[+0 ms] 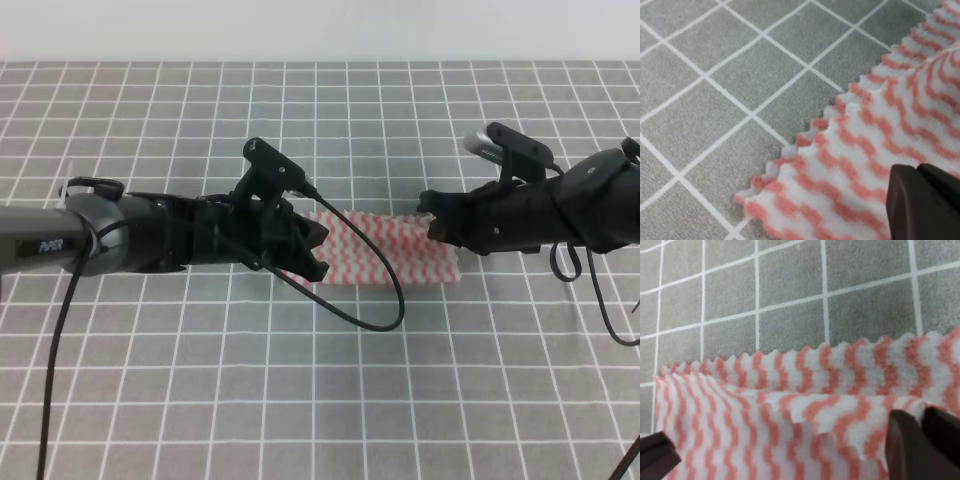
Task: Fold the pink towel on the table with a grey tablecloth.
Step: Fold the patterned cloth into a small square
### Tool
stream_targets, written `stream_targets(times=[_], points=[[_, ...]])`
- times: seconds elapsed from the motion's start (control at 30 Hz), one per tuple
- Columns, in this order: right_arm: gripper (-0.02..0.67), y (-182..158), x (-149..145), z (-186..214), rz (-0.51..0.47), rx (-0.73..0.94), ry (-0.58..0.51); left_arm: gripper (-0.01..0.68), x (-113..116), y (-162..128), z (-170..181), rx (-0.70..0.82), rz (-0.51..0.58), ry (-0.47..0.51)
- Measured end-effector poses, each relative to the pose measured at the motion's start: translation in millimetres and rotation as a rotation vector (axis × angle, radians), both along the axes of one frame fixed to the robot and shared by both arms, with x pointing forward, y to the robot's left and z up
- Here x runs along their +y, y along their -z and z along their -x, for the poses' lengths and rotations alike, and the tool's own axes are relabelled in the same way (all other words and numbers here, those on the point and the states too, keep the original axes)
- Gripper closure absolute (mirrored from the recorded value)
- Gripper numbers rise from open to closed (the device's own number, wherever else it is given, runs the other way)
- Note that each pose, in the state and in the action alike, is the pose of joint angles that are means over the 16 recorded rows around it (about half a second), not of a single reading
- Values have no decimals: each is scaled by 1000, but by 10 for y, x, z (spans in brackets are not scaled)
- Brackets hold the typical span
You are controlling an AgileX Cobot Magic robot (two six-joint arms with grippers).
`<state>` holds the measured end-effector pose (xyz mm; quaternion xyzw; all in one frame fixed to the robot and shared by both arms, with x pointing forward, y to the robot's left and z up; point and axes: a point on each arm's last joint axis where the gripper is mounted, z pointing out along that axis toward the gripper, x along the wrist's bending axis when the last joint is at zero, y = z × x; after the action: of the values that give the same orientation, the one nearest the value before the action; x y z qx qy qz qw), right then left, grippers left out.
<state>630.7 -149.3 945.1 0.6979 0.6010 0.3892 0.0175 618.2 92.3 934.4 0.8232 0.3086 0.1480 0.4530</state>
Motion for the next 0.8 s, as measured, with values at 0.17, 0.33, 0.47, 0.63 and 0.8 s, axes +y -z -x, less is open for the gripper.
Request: stream_targets(times=[0.17, 0.33, 0.47, 0.63, 0.8], points=[[529, -14, -23, -29, 6, -24, 36, 674, 2, 34, -4, 4, -10, 1], [473, -28, -52, -64, 16, -53, 77, 674, 2, 44, -4, 5, -13, 2], [442, -76, -52, -88, 10, -72, 88, 674, 3, 45, -5, 5, -13, 0], [454, -188, 14, -124, -24, -75, 39, 674, 6, 46, -6, 5, -14, -3], [512, -278, 118, -177, -65, -60, -48, 674, 9, 45, -8, 4, -17, -6]])
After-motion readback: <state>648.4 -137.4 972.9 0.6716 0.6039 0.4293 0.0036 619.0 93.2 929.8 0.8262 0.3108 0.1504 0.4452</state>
